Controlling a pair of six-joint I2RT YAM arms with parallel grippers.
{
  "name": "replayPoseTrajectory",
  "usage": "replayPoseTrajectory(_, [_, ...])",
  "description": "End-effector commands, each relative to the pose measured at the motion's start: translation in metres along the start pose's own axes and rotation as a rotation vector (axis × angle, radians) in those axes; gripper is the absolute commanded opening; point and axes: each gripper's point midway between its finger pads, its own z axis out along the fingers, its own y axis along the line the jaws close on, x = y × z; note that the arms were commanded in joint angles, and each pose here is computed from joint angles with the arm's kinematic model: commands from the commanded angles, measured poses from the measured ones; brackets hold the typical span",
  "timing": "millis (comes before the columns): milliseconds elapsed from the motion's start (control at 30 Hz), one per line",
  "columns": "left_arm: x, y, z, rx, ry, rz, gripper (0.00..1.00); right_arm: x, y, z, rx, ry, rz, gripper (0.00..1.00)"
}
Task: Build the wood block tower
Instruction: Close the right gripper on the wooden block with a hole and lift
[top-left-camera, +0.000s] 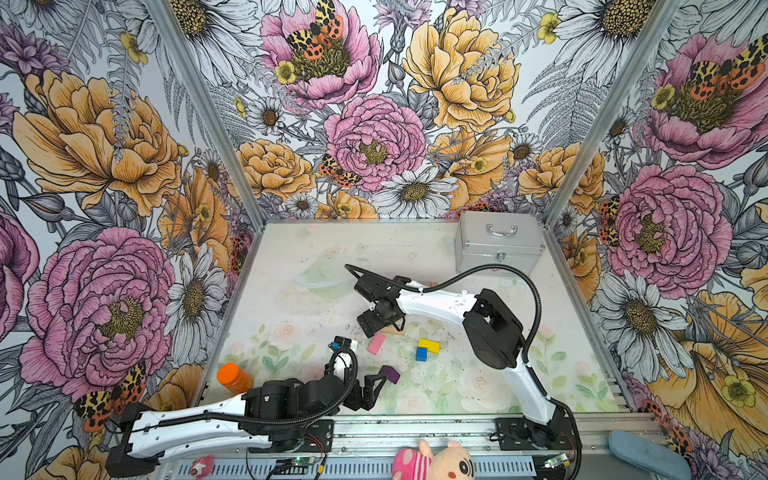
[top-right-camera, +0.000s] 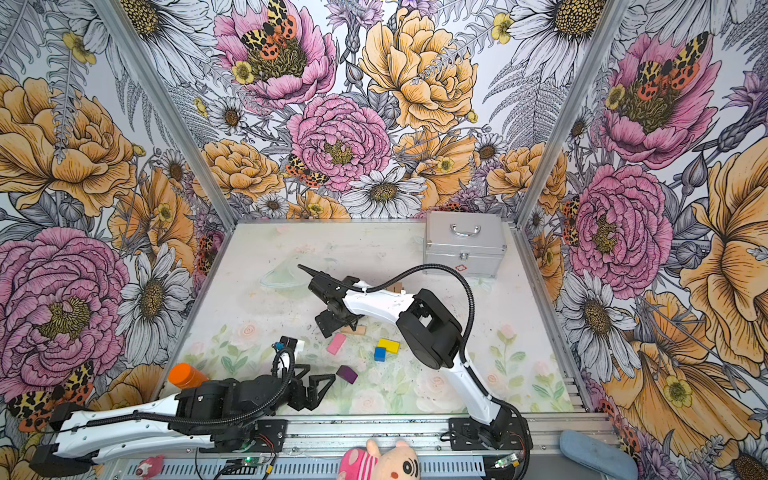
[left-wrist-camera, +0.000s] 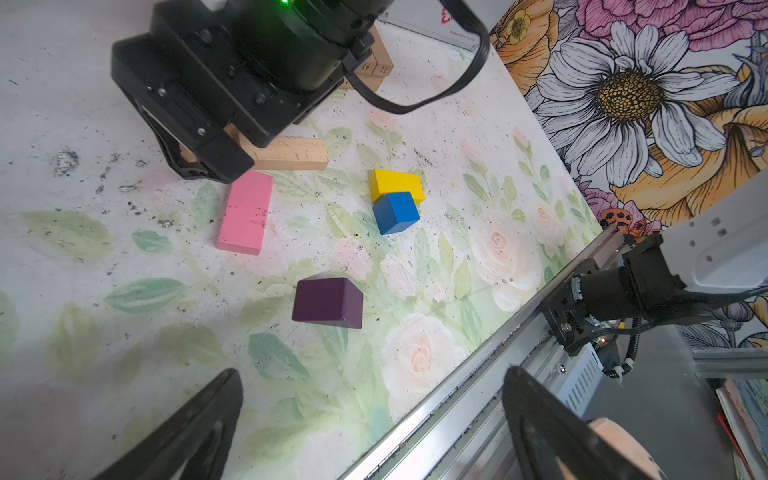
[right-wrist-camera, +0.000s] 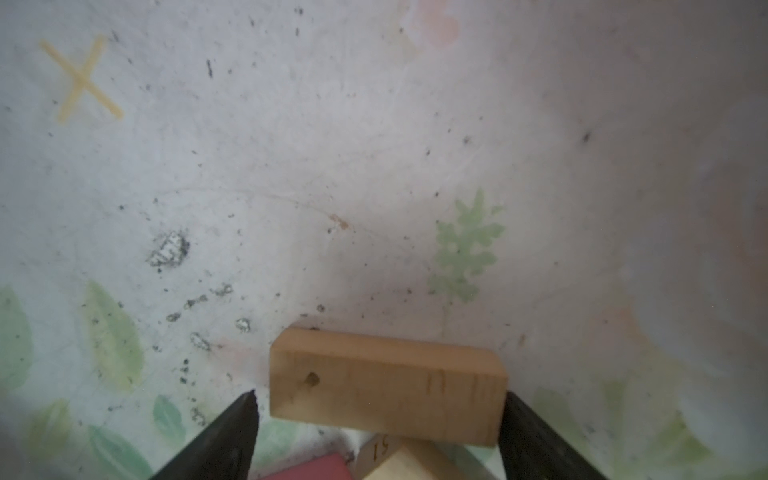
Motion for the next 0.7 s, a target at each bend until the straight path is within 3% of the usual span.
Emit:
replayPoseTrajectory(0, [-0.0072,-0.0033,-0.0045,0.018,-0.02,0.008,0.99,-0.0043,-0.0062,0.0061,0.051,0.0,0.017,0.9])
replayPoseTrajectory(667, [-0.0091,-0.0032,-0.0083,0.04,-0.034,0.02,0.99,-0.0049,-0.0089,0.0136,0.075,0.017,0.119,0.9])
